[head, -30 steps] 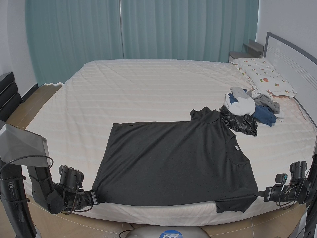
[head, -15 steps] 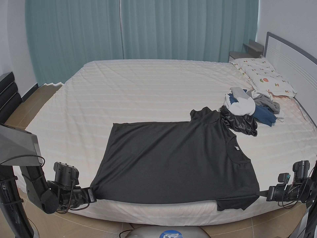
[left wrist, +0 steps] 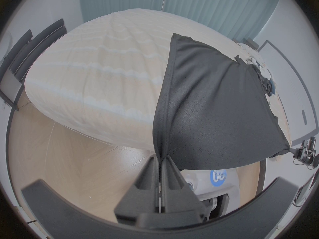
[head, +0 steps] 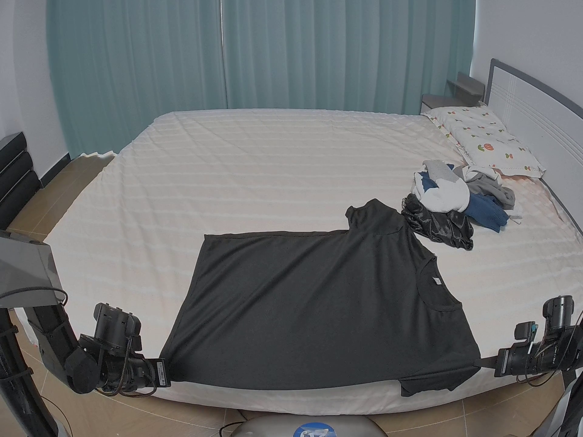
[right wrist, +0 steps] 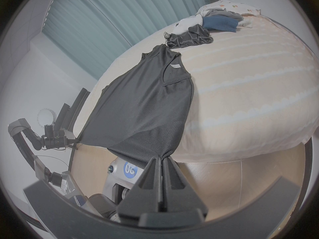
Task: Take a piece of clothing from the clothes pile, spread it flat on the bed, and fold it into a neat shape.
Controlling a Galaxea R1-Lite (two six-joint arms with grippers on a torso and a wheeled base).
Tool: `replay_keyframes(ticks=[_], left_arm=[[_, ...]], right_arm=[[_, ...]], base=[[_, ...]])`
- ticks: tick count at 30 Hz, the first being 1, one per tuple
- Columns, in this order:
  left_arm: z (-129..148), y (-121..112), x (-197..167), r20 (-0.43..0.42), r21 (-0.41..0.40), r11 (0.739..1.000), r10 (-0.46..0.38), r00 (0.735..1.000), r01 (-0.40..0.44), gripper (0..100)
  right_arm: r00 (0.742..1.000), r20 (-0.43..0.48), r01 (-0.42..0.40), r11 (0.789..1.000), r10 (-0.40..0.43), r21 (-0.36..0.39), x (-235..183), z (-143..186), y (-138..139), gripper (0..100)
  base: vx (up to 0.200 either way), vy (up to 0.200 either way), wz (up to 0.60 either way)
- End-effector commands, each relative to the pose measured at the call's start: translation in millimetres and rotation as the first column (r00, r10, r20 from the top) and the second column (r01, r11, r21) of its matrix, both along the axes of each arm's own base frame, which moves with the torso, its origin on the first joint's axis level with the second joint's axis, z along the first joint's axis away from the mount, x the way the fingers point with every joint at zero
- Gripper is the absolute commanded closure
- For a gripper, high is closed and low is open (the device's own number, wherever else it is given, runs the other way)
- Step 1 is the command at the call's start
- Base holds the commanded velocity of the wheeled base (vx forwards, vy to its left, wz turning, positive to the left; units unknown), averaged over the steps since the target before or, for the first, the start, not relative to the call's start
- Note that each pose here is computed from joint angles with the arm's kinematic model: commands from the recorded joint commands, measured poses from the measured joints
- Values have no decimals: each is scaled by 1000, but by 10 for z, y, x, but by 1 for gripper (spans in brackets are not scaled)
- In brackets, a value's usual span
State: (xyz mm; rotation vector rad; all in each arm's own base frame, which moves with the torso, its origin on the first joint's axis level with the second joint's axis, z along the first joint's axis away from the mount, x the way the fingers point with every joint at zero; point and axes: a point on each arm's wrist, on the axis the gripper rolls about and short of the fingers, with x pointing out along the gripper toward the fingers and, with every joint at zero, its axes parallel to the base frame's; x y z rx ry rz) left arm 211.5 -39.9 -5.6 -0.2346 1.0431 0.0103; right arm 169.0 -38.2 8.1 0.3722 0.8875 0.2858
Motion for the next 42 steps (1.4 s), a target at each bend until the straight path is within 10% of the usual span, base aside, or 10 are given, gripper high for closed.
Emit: replay_keyframes(ticks=[1, 20, 42], left_arm=[[2, 7, -38, -28, 19, 1000, -24, 999, 24, 100], [391, -77, 544, 207, -136, 985, 129, 970, -102, 100], [260, -188, 1350, 231, -234, 955, 237, 944, -182, 100]], right_arm=[[1000, -12, -16, 1000, 16, -8, -90, 35, 23, 100], [989, 149, 3, 999, -10, 48, 515, 280, -10, 100], [992, 124, 12, 995, -25, 101, 1327, 180, 58, 100]], base=[[0, 0, 0], [0, 0, 0], [0, 0, 0]])
